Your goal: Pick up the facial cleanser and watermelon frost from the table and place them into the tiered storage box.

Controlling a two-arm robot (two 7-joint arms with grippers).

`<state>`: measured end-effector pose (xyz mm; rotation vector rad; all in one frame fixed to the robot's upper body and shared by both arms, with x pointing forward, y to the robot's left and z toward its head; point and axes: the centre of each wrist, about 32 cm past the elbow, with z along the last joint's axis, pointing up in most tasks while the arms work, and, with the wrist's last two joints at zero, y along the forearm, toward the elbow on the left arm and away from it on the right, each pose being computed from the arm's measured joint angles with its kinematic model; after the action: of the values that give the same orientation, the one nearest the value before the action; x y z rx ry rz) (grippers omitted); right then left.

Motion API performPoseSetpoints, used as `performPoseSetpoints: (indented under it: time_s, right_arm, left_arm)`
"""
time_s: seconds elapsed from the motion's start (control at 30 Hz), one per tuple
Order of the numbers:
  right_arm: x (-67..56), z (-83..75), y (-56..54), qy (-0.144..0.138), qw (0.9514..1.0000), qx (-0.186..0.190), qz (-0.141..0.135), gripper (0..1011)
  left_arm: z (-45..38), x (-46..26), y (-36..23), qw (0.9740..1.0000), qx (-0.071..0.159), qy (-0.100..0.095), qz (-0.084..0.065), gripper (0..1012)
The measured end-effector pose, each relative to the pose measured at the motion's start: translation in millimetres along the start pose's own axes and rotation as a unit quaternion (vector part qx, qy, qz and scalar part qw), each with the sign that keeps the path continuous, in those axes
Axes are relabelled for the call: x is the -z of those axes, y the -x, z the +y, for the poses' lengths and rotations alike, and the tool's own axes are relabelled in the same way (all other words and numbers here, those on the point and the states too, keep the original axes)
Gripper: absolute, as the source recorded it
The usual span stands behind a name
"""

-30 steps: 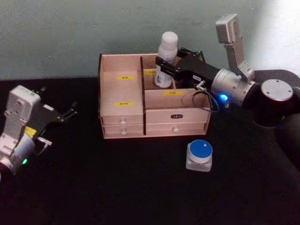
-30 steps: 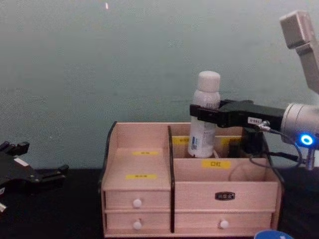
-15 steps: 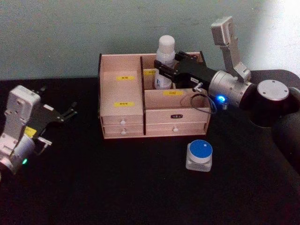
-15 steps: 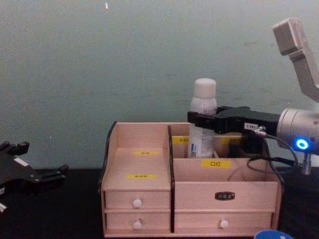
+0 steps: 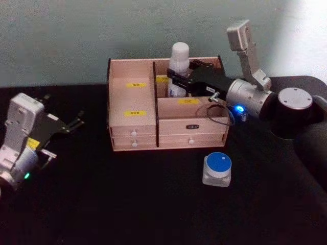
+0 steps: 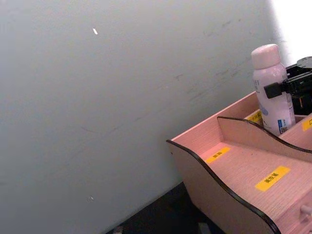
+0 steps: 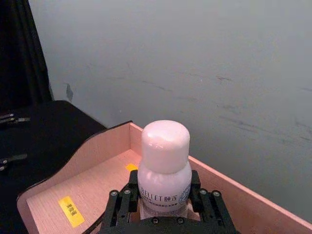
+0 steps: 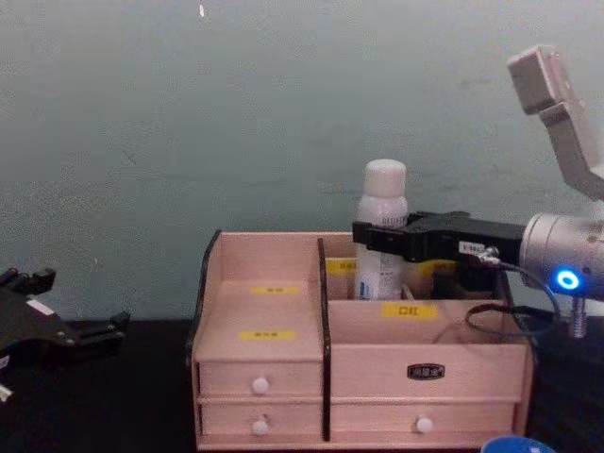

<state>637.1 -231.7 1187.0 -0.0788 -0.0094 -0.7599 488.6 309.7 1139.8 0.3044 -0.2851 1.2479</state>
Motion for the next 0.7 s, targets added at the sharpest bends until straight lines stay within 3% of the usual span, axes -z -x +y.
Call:
performPoseSetpoints:
  time_s: [0.7]
  right_arm:
    - [4.8, 3.2, -1.8, 0.017, 0.9998, 0.006, 0.008, 596]
  left_arm:
    - [0.0, 0.0, 0.0, 1.0000, 0.000, 0.000, 0.000, 1001]
